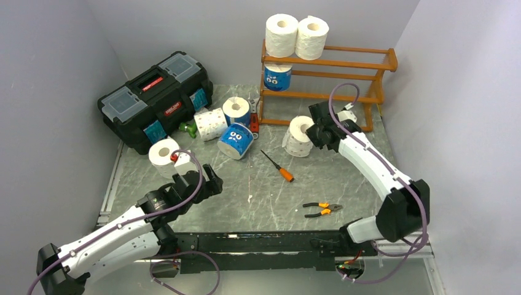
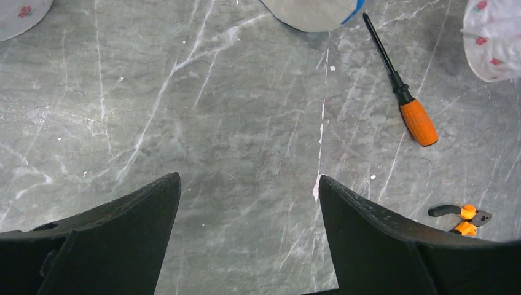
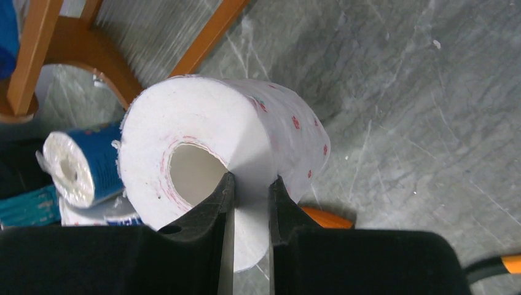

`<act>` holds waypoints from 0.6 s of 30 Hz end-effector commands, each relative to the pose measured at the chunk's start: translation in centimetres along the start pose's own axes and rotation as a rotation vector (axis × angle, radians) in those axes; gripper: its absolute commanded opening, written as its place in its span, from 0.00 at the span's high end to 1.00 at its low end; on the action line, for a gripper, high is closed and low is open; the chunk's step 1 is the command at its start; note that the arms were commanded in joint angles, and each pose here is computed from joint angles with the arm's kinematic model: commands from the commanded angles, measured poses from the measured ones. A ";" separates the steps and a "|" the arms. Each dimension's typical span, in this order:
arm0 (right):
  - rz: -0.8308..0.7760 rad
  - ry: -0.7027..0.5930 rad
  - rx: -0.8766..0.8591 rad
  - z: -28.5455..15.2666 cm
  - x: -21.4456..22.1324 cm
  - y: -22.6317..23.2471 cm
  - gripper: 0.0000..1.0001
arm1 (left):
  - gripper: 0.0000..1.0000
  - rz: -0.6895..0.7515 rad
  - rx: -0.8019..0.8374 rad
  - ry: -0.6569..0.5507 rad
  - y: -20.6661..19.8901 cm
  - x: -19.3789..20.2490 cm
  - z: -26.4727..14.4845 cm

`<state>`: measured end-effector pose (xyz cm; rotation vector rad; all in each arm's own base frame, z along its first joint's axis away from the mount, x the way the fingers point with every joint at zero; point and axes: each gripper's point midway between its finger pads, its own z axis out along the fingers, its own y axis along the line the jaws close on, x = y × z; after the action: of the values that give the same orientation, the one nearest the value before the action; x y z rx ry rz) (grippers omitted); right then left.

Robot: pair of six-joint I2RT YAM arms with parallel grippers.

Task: Place and organize the paper towels onto the shelf
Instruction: Pick up the paper towel from the center of the board, then place the paper towel on the shelf.

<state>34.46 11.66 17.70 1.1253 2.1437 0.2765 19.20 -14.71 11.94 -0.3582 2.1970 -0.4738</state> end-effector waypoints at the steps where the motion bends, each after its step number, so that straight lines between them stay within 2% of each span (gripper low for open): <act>1: 0.146 -0.086 -0.092 1.1 -2.4 3.6 1.00 | 0.12 -0.004 0.028 0.003 -0.3 0.2 0.0; 18: 0.191 -0.137 -0.075 6.6 -3.0 7.8 1.00 | 0.12 -0.019 0.032 0.007 0.5 0.8 -0.3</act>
<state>41.68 13.05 13.82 1.2506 2.0553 0.2597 18.62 -14.48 11.45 -0.3545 2.1949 -0.5029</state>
